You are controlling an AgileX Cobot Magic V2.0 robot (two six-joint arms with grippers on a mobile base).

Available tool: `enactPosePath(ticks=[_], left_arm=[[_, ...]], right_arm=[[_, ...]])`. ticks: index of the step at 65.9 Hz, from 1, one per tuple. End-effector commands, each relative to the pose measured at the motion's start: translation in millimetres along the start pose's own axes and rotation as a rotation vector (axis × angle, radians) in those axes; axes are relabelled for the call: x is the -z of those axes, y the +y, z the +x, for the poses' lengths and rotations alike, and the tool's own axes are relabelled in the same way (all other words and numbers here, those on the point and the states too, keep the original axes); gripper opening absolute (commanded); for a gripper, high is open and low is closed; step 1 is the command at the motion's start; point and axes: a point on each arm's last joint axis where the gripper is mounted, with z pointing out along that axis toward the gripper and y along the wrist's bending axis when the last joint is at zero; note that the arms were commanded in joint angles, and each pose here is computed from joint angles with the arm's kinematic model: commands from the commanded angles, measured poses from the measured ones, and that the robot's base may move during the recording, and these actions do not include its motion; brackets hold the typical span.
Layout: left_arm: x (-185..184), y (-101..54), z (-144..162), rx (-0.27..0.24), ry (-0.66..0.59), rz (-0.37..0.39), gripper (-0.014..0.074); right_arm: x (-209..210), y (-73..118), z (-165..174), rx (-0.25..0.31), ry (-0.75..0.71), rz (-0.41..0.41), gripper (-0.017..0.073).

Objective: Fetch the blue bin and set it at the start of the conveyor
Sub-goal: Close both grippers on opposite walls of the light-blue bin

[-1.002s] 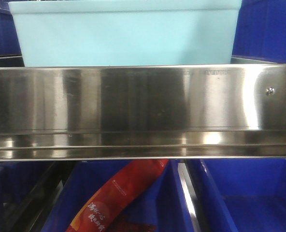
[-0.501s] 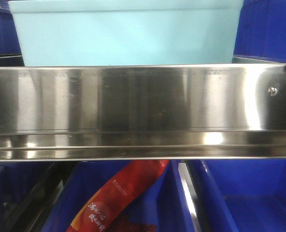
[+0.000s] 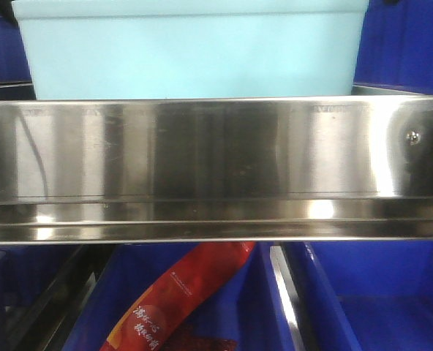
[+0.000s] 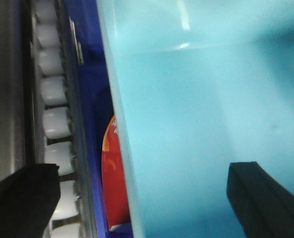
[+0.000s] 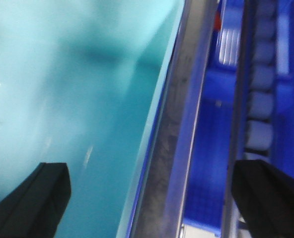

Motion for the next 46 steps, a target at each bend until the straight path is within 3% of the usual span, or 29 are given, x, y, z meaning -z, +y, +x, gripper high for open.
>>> enactPosePath(ticks=[1,12,20,28,37,39,46], left_arm=[[-10,0.7,-3,0.004,-0.008,-0.005,0.0581],[-22,1.9,-2,0.0,0.019,-0.016,0.0581],[-22,2.6,-2,-0.006,0.012,-0.023,0.0529],[-22,2.6,-2,-0.006,0.012,-0.023,0.0304],[-22,4.0,-2,-0.016,0.011,-0.038,-0.0109],[-22,4.6,-2,-0.021,0.01,-0.045,-0.011],[-22,5.2,-2,-0.026,0.01,-0.052,-0.0111]], right_arm=[[-11,-2.4,-4,-0.003,-0.011,0.007,0.0558],[-24,-3.1,-5,-0.005,-0.019,0.007,0.0549],[-31,-3.6,-6,-0.006,-0.018,0.008,0.043],[-36,-4.0,-5,-0.006,-0.003,0.009,0.0196],[-36,-4.0,-4,-0.006,0.001,0.009,-0.013],[-36,-4.0,-4,-0.006,0.003,0.01,-0.0166],[-36,-4.0,-4,-0.006,0.003,0.01,-0.0151]])
